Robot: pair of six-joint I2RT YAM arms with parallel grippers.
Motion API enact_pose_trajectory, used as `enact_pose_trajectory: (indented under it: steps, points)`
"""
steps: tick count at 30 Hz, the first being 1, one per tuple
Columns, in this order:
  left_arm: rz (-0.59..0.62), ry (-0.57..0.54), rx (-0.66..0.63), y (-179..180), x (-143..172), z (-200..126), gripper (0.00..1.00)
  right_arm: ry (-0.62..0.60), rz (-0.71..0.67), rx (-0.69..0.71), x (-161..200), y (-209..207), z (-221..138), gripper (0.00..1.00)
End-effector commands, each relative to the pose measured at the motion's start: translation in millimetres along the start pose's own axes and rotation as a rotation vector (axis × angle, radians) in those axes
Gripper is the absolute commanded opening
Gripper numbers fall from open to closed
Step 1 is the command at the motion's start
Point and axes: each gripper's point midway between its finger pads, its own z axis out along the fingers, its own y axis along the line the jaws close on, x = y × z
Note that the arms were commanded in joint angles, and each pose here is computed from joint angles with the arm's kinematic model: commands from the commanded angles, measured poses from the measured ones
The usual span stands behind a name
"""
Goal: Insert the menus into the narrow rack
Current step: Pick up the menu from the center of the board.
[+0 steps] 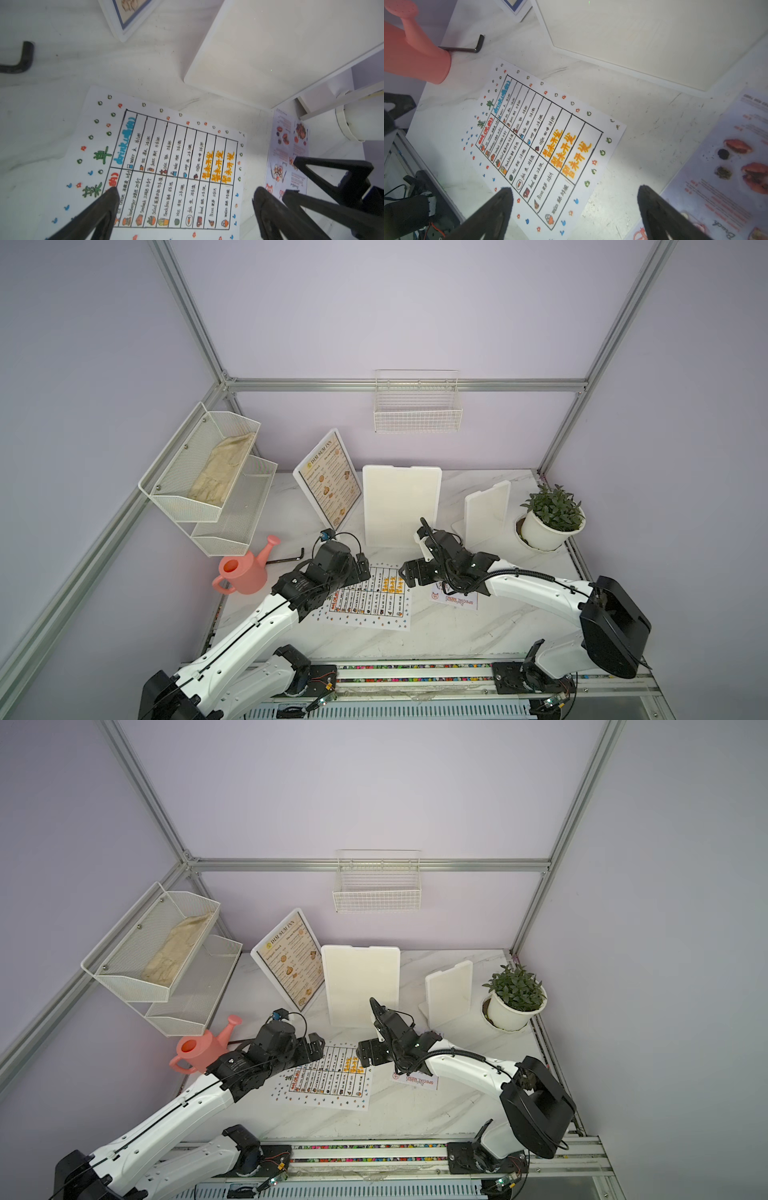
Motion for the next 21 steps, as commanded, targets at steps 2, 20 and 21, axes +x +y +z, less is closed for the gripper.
enact_pose_trajectory:
  steps: [2,20,21]
  points:
    - [-0.082,0.037,-0.035,3,29,10,1.0,-0.002,0.006,-0.056,-5,10,10,0.97]
    - [-0.22,0.252,-0.09,17,123,21,1.0,0.025,-0.035,-0.111,-16,24,67,0.92]
    - [-0.222,0.264,-0.094,19,126,22,1.0,0.024,-0.035,-0.11,-17,25,69,0.91]
